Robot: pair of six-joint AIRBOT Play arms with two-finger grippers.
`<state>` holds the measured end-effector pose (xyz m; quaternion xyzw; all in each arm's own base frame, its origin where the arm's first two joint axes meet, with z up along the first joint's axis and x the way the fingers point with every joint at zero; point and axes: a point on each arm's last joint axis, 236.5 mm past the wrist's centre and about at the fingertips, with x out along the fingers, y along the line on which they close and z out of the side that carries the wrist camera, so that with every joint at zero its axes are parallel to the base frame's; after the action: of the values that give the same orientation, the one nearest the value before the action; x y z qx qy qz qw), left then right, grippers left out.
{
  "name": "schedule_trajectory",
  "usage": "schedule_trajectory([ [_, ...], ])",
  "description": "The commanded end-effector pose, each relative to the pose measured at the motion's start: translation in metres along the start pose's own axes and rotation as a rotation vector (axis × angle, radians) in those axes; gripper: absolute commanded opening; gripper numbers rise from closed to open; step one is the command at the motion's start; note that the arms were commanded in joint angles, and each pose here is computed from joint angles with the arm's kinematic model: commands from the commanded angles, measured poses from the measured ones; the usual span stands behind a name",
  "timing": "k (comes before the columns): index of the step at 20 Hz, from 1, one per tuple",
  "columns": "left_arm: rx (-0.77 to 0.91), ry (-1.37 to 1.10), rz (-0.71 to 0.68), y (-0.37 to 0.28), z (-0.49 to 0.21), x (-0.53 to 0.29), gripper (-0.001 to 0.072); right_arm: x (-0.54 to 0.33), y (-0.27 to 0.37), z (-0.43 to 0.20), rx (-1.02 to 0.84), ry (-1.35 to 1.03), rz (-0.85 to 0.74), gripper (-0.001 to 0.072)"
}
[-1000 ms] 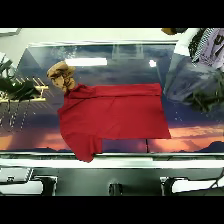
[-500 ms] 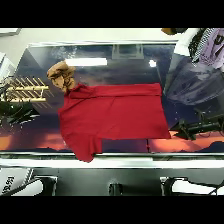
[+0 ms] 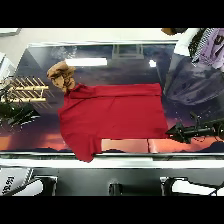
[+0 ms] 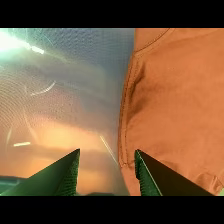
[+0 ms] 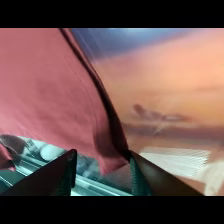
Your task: Fold the clothes and pants, and hang the long-sleeved shirts on hangers.
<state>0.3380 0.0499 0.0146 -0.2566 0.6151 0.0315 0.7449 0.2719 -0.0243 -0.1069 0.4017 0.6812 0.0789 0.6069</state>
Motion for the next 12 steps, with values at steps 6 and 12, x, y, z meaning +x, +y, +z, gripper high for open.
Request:
schedule_trajectory([
  [6,-0.102,-0.004,-0.009,0.020,-0.021,0.022,0.0394,0.012,-0.001,-0.001,0.005,-0.026,0.026,0.0032],
  [12,-0.169,0.109,-0.262,0.002,-0.108,0.082,0.0394,0.012,0.002,-0.002,0.008,-0.018,0.037,0.0031],
])
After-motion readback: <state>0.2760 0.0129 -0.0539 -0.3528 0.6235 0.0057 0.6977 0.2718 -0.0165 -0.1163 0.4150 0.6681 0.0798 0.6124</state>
